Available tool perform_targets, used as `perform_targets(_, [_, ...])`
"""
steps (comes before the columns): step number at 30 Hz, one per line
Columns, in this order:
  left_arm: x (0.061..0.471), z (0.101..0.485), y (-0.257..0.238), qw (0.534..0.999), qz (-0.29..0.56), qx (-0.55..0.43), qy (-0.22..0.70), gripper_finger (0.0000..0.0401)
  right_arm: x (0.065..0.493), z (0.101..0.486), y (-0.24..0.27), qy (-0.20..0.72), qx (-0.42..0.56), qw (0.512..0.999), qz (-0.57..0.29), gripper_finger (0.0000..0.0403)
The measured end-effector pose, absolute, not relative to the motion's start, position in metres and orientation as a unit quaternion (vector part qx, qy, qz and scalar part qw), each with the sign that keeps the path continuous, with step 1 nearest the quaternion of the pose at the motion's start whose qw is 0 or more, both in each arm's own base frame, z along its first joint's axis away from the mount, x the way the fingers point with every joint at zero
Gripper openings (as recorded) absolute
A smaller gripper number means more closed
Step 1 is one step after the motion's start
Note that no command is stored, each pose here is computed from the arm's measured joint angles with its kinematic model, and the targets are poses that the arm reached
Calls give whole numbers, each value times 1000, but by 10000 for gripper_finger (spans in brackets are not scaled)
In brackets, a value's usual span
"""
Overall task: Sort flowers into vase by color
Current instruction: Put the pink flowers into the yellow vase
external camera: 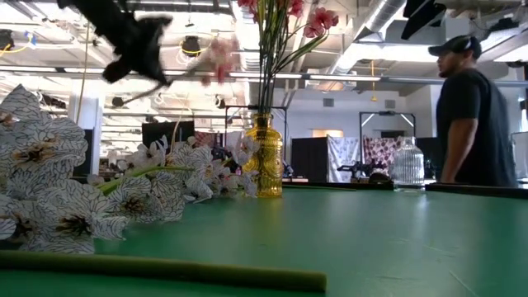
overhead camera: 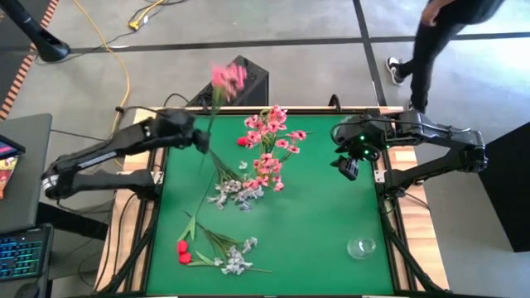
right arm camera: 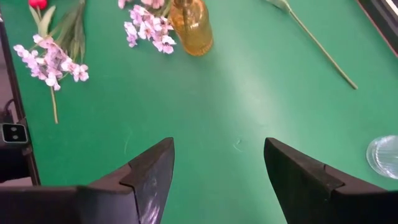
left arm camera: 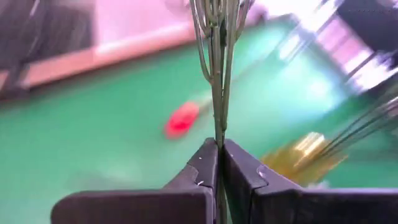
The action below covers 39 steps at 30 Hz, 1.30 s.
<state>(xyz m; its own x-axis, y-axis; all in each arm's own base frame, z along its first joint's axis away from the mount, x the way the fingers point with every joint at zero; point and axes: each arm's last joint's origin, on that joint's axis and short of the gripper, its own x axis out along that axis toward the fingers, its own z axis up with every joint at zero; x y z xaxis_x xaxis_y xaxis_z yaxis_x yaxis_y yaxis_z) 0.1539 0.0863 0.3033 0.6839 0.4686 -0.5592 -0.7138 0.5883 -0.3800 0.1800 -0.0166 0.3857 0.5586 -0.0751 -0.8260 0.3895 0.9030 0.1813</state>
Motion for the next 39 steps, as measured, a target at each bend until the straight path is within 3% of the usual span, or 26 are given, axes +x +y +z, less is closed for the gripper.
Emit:
perform_targets(6, [163,332,80,948,227,-223,4,0,183,388,-17,434,176,874,-132,276])
perform_targets(11, [180,330,72,972,119,-167,-114,0,184,389,-17,426,177,877,-131,276])
perform_targets(13, [190,318,72,975,104,-164,-113,0,185,389,-17,424,178,878,-131,276])
perform_targets(18, [212,282,75,983,85,-161,-10,0,184,389,-17,425,178,878,-131,276])
perform_targets(27, [241,289,73,984,81,-36,-152,0,184,389,-17,424,185,876,-135,276])
perform_targets(39, [248,244,73,959,79,-93,-255,0,184,389,-17,425,188,875,-137,276])
